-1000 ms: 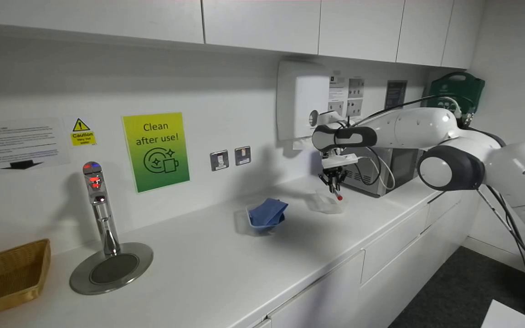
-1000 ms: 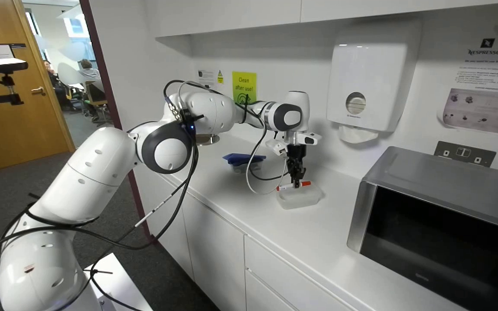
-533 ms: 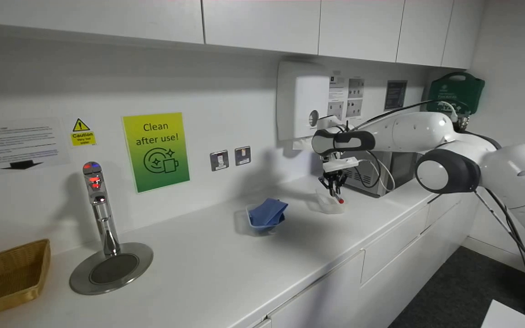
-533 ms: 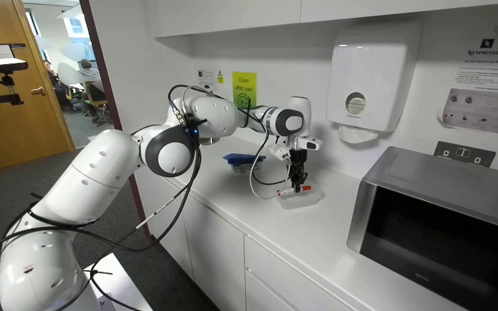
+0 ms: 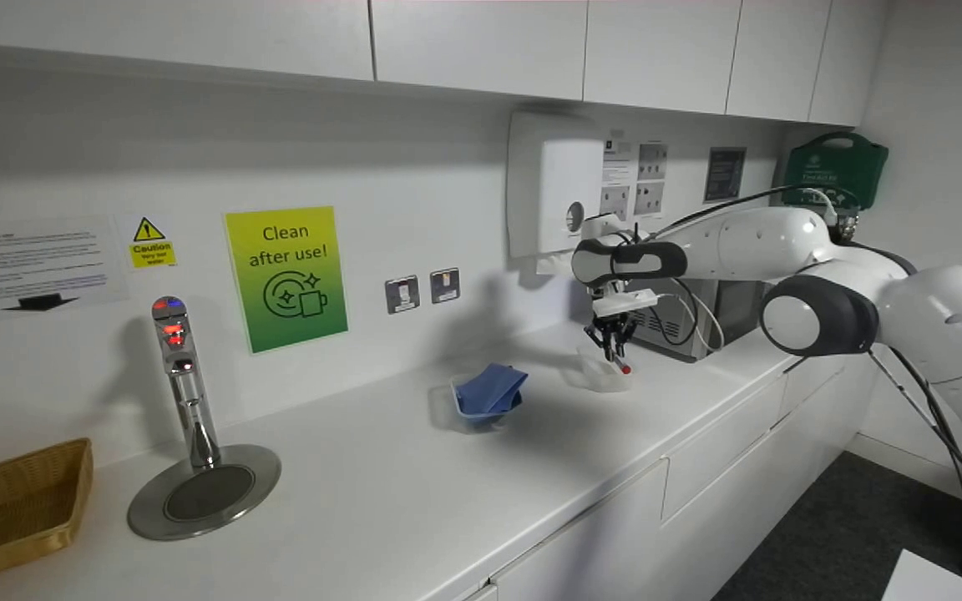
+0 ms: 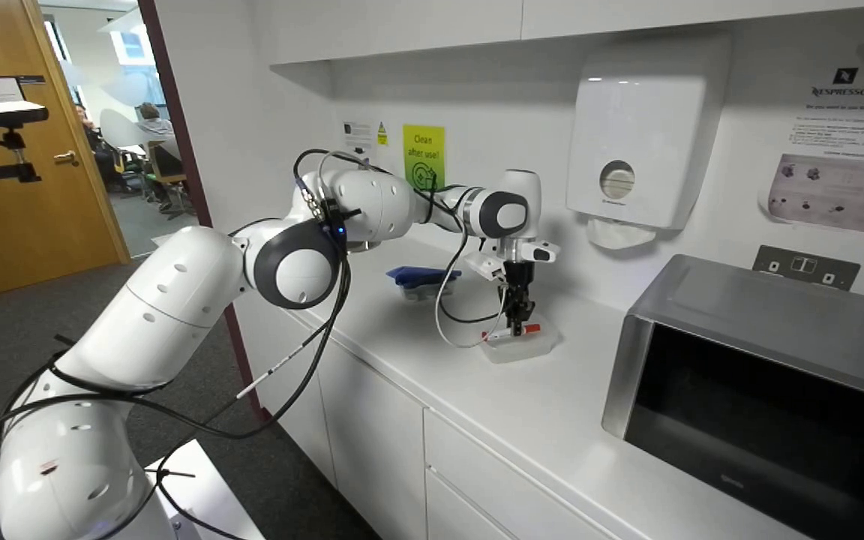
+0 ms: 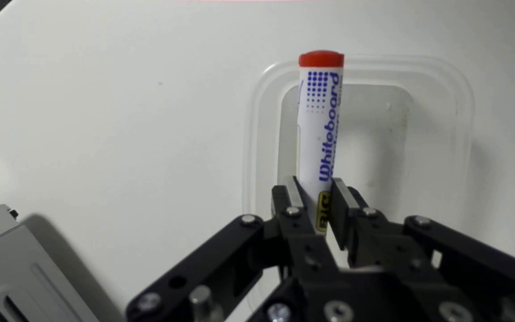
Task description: Put the red marker in the clear bowl on the right.
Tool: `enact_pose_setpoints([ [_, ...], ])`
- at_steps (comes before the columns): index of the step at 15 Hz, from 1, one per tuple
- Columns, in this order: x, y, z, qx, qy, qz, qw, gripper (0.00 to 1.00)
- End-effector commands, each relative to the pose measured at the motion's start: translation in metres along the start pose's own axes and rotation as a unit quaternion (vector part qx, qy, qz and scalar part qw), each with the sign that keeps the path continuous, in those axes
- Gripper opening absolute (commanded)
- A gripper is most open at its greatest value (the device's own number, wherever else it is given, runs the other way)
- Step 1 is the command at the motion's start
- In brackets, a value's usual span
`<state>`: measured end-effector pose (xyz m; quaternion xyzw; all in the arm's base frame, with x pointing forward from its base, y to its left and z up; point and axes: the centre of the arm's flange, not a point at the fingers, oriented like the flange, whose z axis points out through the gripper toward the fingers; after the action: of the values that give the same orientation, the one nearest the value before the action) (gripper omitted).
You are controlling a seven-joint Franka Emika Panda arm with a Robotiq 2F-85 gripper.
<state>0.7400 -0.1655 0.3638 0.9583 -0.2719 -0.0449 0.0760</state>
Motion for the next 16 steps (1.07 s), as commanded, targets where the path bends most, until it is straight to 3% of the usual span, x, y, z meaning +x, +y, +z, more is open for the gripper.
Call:
enact_pose_setpoints([
  [1, 0.017, 0.003, -0.014, 0.012, 0.010, -0.009, 0.9998, 0.05],
  [16, 0.039, -0.012, -0.001, 0.018, 0.013, -0.014, 0.9997, 0.05],
])
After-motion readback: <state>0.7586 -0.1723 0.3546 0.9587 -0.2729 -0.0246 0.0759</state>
